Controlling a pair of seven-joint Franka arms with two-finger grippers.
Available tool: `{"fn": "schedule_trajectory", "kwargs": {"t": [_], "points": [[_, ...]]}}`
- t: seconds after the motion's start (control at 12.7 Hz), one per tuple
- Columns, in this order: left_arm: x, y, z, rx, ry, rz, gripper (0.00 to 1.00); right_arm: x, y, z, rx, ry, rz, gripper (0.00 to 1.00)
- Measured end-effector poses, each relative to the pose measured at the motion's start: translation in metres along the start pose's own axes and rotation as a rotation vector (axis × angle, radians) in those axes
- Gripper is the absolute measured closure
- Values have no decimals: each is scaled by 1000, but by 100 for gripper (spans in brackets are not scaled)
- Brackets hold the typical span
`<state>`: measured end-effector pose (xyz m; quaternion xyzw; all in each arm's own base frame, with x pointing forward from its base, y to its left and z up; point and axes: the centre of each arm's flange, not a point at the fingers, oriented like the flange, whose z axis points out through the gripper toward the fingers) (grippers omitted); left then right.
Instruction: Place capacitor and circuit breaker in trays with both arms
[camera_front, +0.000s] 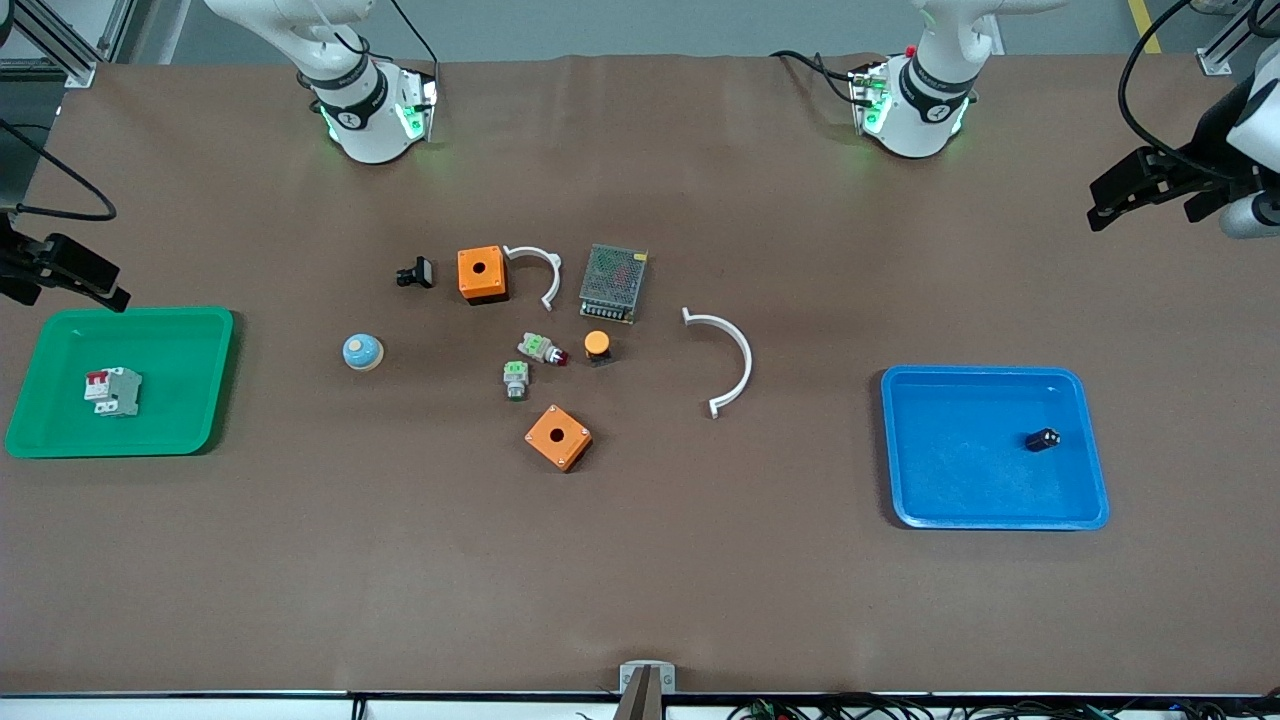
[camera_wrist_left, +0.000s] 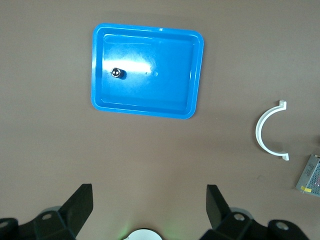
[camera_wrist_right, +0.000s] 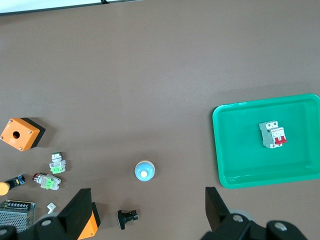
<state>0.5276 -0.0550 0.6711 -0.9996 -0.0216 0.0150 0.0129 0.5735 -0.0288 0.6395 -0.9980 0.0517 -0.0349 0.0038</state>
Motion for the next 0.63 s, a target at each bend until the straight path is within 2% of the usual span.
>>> {"fn": "schedule_trajectory", "kwargs": {"t": [0.24, 0.63], "points": [[-1, 9, 0, 1, 0, 48, 0, 0, 0, 0, 1, 0, 0, 0], [-1, 7, 1, 1, -1, 48, 0, 0, 0, 0, 1, -1, 0, 0]]}}
